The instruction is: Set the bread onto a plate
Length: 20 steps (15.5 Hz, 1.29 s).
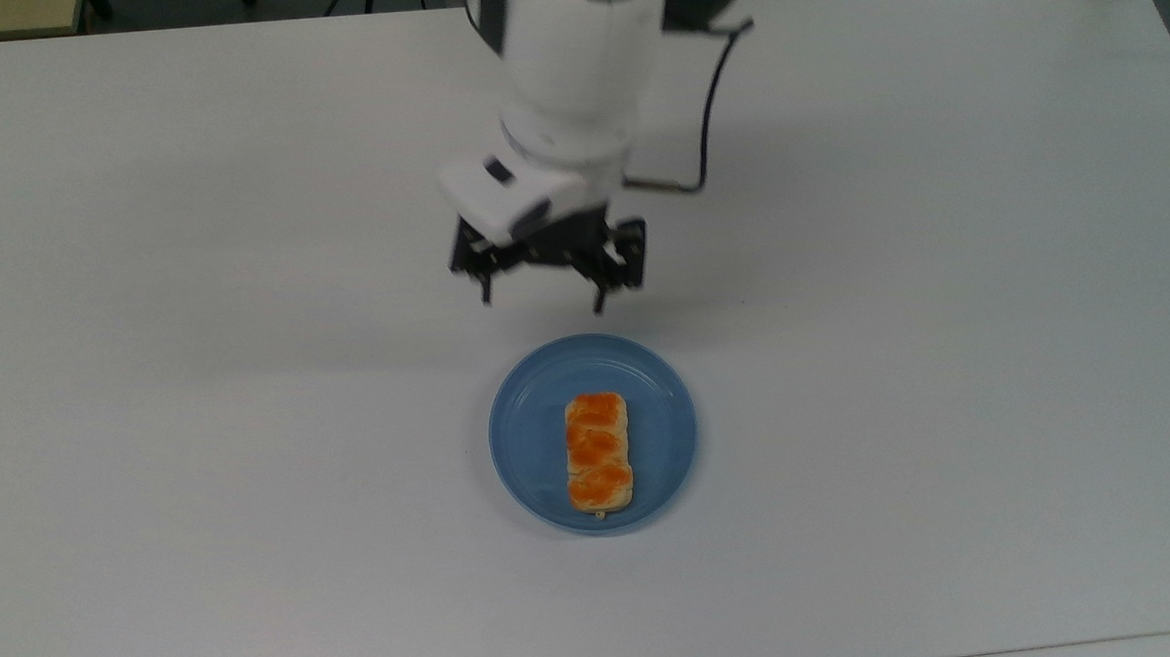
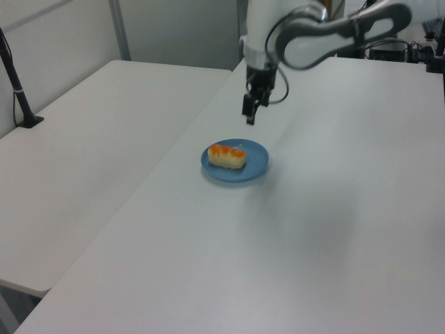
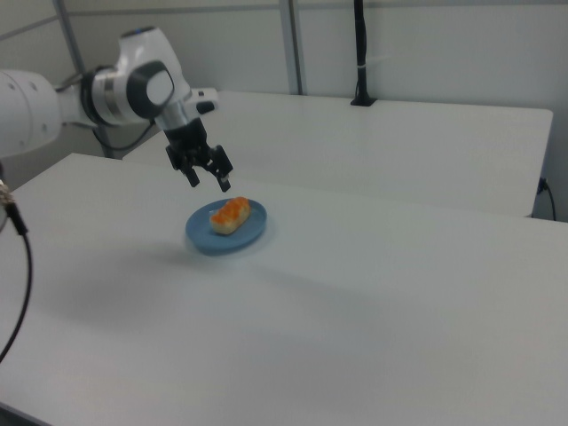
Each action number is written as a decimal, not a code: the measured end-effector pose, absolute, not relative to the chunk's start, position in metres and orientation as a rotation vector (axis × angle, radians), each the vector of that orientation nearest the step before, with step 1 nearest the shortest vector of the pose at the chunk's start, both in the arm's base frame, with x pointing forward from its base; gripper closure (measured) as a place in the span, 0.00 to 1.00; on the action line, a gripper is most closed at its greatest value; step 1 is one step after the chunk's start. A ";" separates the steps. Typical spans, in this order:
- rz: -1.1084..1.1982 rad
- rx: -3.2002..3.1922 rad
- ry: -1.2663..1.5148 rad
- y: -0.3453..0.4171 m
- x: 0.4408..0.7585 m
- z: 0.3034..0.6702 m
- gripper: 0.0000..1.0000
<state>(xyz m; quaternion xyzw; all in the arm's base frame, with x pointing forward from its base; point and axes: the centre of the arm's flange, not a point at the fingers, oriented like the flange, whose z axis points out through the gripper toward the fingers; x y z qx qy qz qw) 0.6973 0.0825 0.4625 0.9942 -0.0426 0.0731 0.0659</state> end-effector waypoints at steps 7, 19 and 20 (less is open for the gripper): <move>0.098 2.997 -0.148 0.040 0.628 0.544 0.00; 0.065 3.026 -0.118 0.006 0.606 0.572 0.00; 0.064 3.031 -0.111 0.007 0.606 0.572 0.00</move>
